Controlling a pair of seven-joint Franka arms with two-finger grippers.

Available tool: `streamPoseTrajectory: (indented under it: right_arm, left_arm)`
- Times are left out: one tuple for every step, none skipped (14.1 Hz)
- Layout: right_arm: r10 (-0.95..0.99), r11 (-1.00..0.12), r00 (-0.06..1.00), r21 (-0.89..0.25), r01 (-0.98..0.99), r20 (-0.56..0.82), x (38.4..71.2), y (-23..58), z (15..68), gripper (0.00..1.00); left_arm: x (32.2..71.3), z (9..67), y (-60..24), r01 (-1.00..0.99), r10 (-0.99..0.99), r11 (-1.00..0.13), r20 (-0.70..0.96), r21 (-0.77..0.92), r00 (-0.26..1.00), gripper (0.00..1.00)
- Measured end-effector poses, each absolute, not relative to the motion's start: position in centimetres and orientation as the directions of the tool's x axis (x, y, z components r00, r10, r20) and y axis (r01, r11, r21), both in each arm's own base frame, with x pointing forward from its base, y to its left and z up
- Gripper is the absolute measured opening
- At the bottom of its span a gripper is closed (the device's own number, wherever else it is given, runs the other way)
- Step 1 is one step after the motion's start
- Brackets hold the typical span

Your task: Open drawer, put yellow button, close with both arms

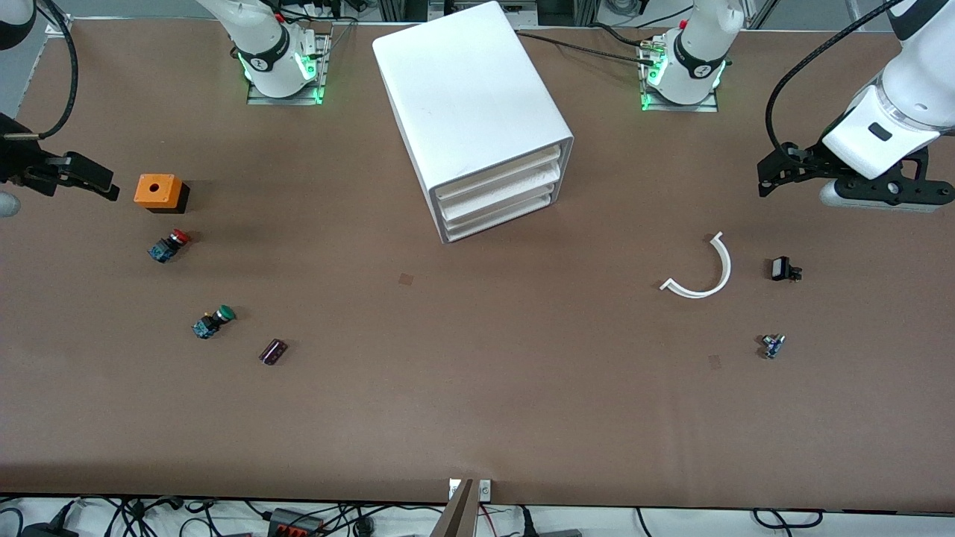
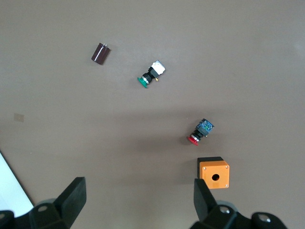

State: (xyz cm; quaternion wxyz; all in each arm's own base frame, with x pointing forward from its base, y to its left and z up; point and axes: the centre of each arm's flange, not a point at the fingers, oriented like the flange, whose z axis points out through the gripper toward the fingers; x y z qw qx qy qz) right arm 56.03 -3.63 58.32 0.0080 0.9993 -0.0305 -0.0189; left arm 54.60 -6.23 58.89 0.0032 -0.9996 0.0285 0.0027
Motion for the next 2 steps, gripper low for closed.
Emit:
streamPoseTrajectory:
  right_arm:
    - [-0.061,-0.998,0.997,0.017,-0.061,-0.037,55.99,-3.63,58.35,1.00]
    - [-0.061,-0.998,0.997,0.017,-0.061,-0.037,55.98,-3.63,58.37,1.00]
  left_arm:
    - [54.60,58.89,-6.23,-0.057,-0.057,-0.998,-0.006,-0.006,0.998,1.00]
    - [54.60,58.89,-6.24,-0.057,-0.057,-0.998,-0.006,-0.006,0.998,1.00]
